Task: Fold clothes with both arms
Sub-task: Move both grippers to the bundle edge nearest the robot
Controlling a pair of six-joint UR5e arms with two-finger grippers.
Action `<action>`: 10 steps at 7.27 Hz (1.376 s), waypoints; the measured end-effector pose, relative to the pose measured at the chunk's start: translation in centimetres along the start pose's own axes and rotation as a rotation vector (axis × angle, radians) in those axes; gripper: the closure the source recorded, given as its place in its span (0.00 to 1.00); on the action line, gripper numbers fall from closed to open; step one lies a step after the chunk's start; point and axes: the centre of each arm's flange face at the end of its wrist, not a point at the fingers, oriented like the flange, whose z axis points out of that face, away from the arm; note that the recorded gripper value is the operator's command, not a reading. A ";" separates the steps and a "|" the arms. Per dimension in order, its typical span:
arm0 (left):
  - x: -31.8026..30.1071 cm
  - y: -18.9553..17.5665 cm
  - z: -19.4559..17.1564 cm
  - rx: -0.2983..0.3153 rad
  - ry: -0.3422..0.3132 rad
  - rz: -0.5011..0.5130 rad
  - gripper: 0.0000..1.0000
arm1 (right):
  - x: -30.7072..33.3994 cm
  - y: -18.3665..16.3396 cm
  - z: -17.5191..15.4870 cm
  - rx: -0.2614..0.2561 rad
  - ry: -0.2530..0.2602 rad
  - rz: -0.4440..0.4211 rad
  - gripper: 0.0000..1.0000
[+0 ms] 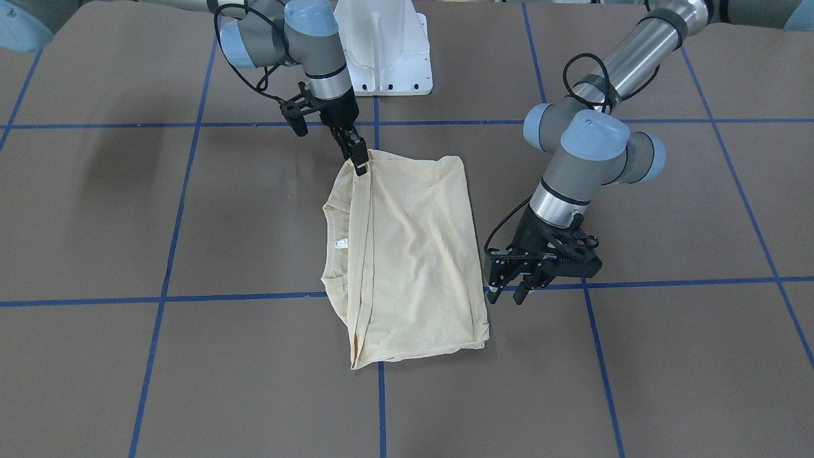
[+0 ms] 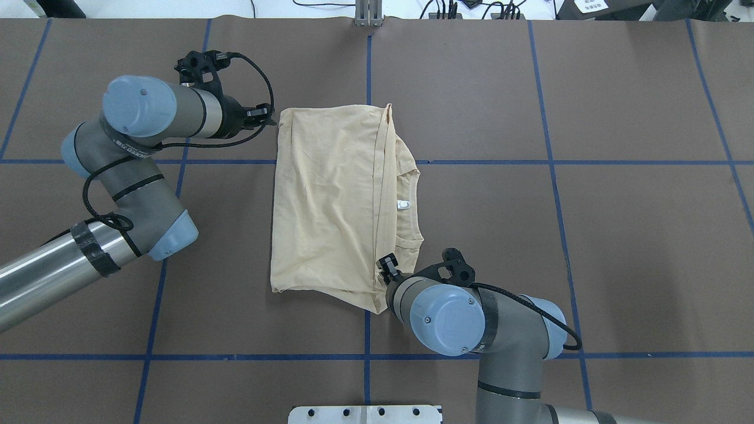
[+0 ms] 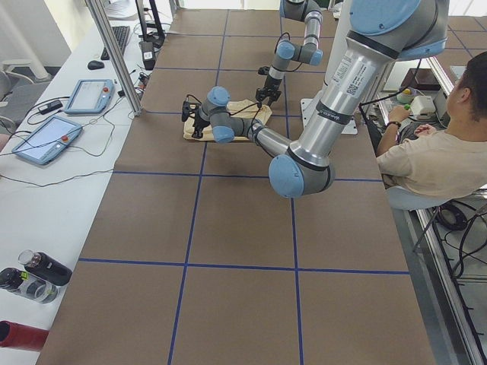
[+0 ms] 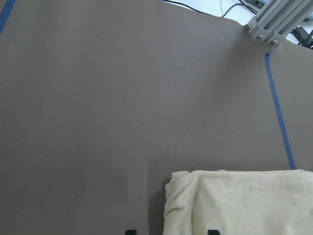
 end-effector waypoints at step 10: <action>0.4 12.4 -8.5 -0.139 0.115 -0.393 0.43 | 2.4 -1.9 -3.5 -0.038 0.000 0.005 1.00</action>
